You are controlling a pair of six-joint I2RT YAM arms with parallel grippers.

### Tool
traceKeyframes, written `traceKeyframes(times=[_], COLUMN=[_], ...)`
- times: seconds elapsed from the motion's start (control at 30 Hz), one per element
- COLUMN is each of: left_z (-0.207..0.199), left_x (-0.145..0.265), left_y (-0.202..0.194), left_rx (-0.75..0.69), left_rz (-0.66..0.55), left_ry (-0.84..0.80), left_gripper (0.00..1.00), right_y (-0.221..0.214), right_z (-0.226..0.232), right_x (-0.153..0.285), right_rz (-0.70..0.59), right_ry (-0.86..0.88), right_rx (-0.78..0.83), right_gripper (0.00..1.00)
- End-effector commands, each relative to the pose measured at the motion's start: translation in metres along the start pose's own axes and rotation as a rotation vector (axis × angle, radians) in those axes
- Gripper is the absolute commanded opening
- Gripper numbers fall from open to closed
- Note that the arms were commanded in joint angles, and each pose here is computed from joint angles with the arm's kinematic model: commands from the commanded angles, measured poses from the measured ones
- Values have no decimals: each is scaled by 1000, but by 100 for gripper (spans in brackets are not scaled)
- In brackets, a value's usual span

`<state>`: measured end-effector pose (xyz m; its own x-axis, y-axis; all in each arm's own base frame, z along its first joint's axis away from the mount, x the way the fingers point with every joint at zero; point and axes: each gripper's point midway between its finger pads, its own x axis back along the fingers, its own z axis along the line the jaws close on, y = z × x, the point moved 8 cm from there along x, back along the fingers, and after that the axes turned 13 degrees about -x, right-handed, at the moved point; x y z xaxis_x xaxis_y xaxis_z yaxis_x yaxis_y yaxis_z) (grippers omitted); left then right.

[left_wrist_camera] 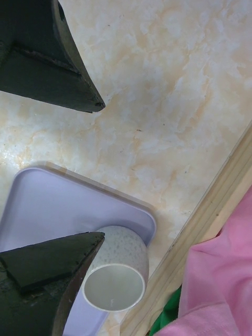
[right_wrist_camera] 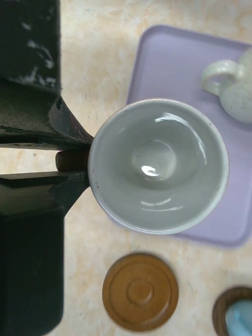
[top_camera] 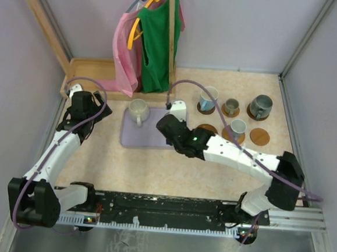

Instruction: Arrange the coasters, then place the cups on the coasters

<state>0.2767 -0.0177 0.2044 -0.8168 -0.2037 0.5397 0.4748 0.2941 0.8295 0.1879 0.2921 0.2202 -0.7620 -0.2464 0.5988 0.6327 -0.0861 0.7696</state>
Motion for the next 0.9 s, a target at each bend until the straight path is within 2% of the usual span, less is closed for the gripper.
traceKeyframes(times=[0.0, 0.13, 0.4, 0.57, 0.87], left_z=[-1, -3, -3, -5, -6], left_x=[-1, -2, 0, -1, 2], left_y=[3, 2, 5, 6, 6], left_rx=[3, 4, 3, 12, 26], left_rz=[-17, -13, -24, -23, -26], left_ry=[-15, -32, -36, -46, -64], left_gripper=[100, 100, 100, 100, 100], right_y=[54, 77, 100, 107, 89], right_z=[-41, -86, -186, -234, -279], right_x=[26, 40, 46, 55, 63], right_rz=[-169, -242, -291, -313, -312], right_ry=[-56, -146, -339, -465, -564], right_rx=[-130, -158, -257, -294, -358], right_gripper=[0, 0, 0, 0, 0])
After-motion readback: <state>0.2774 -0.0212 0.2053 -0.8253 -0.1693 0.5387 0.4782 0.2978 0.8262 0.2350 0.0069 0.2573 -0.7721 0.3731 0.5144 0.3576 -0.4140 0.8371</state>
